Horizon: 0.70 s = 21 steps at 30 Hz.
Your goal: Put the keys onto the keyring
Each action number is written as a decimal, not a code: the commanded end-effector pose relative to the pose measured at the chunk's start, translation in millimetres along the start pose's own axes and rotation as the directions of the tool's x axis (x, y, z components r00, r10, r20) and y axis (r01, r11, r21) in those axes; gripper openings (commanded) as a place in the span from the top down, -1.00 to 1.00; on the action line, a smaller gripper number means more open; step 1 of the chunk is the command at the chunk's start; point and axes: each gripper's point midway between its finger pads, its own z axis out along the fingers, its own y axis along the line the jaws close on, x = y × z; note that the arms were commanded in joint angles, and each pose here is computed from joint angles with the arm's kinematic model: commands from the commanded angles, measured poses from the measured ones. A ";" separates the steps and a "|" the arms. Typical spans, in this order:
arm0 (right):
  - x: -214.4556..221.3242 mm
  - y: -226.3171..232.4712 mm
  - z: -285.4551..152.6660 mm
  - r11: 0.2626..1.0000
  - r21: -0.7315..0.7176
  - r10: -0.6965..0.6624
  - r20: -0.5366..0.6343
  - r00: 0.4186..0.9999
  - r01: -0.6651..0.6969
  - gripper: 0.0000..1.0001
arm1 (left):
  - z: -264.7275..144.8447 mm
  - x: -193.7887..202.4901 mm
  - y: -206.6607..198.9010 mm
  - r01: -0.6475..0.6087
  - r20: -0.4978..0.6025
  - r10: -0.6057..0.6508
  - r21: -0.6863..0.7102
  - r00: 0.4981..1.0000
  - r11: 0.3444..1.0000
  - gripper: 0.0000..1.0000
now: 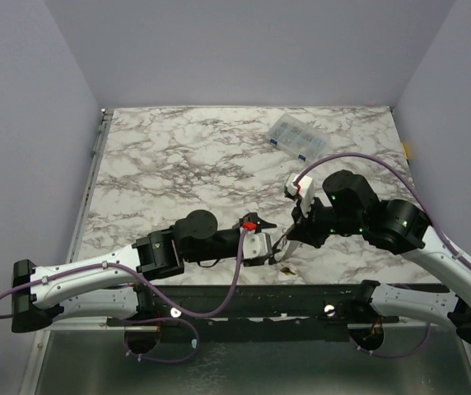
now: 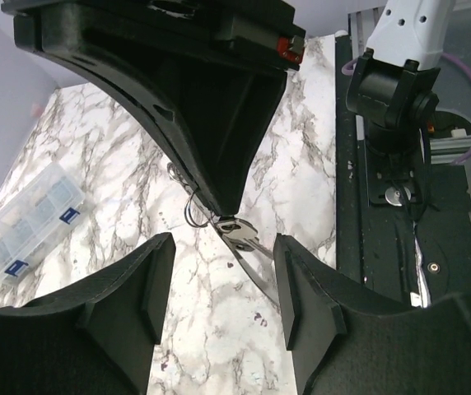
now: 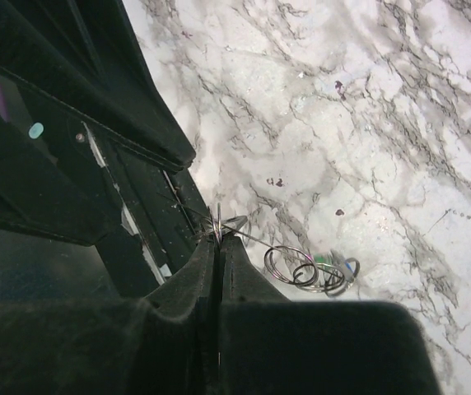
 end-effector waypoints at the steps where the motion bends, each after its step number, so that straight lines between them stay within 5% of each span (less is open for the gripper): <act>1: -22.2 10.4 -7.7 0.996 -0.053 -0.060 0.124 0.990 0.067 0.99 | 5.3 4.6 2.5 0.033 -0.037 -0.034 -0.012 0.999 0.999 -0.05; 17: -21.1 42.9 -18.8 0.961 -0.205 -0.127 0.268 0.955 0.185 0.99 | 26.4 18.7 4.2 -0.033 -0.072 0.033 0.001 0.997 0.999 0.32; 21: -20.2 44.6 -19.8 0.957 -0.208 -0.137 0.291 0.947 0.202 0.99 | 28.2 14.6 2.7 -0.046 -0.051 0.047 0.015 0.998 0.999 0.65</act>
